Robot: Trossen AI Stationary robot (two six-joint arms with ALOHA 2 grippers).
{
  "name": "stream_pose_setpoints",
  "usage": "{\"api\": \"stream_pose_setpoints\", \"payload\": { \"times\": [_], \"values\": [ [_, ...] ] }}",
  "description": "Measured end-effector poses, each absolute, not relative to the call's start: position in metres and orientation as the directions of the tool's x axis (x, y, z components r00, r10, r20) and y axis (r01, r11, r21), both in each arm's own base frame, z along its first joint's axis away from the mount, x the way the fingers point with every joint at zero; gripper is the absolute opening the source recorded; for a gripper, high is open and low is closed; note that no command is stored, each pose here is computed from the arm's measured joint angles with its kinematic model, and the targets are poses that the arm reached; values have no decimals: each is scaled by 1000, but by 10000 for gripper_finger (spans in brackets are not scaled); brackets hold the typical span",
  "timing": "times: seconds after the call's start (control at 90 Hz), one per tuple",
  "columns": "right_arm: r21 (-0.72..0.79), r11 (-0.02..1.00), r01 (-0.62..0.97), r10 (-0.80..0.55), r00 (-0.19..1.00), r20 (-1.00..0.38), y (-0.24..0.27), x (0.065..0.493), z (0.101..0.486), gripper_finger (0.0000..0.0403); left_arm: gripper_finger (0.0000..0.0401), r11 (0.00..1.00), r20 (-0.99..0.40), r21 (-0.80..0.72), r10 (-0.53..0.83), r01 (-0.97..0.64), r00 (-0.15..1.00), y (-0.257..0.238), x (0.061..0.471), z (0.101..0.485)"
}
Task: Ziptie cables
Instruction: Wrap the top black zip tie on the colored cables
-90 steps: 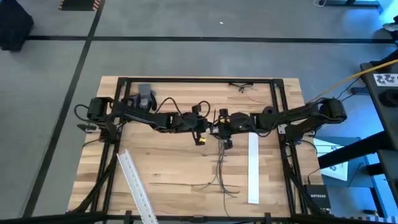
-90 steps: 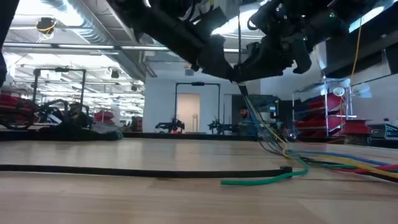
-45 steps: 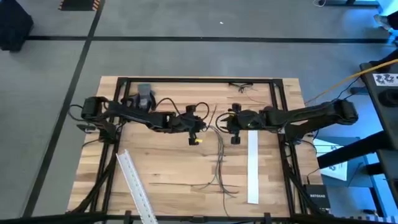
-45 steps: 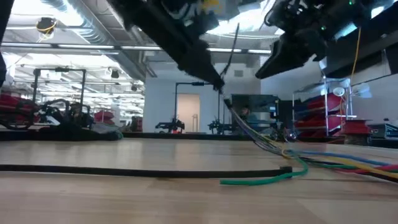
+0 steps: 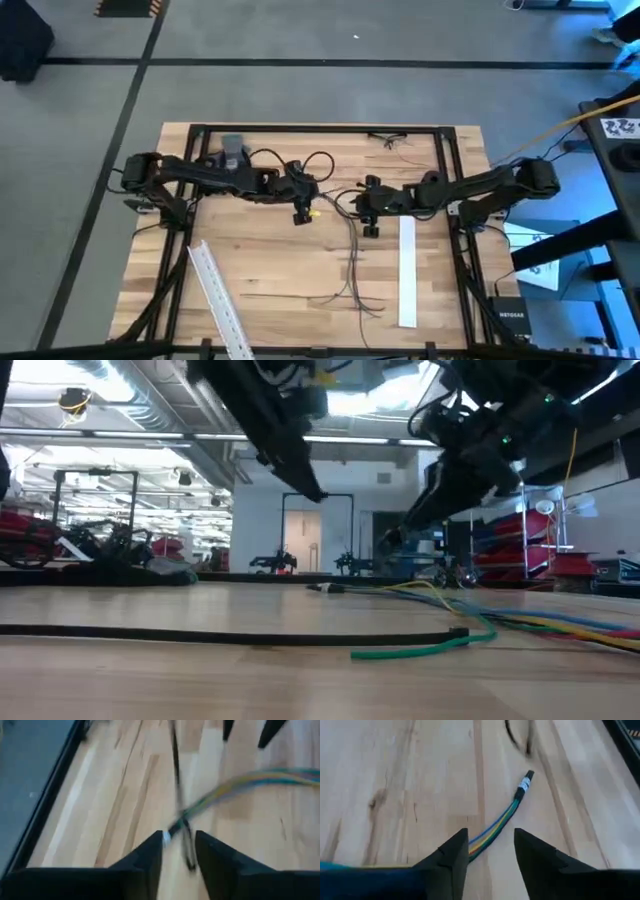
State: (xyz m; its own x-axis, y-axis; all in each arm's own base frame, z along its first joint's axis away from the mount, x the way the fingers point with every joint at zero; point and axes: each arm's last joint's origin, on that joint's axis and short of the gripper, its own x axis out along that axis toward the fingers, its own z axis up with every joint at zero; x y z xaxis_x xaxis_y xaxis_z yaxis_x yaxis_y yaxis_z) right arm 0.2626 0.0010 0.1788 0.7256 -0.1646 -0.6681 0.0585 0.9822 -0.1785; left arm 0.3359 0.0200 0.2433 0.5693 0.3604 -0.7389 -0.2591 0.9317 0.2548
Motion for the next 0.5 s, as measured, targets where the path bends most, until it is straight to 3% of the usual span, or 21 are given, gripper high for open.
{"api": "stream_pose_setpoints", "payload": {
  "times": [0.233,0.5],
  "values": [
    [-171,985,37,-147,706,-693,2,261,177,201,187,904,-913,147,281,-402,297,-17,288,248],
    [-171,985,37,-147,705,-693,2,261,177,202,176,702,-984,105,175,-704,27,-91,240,244]
  ]
}}
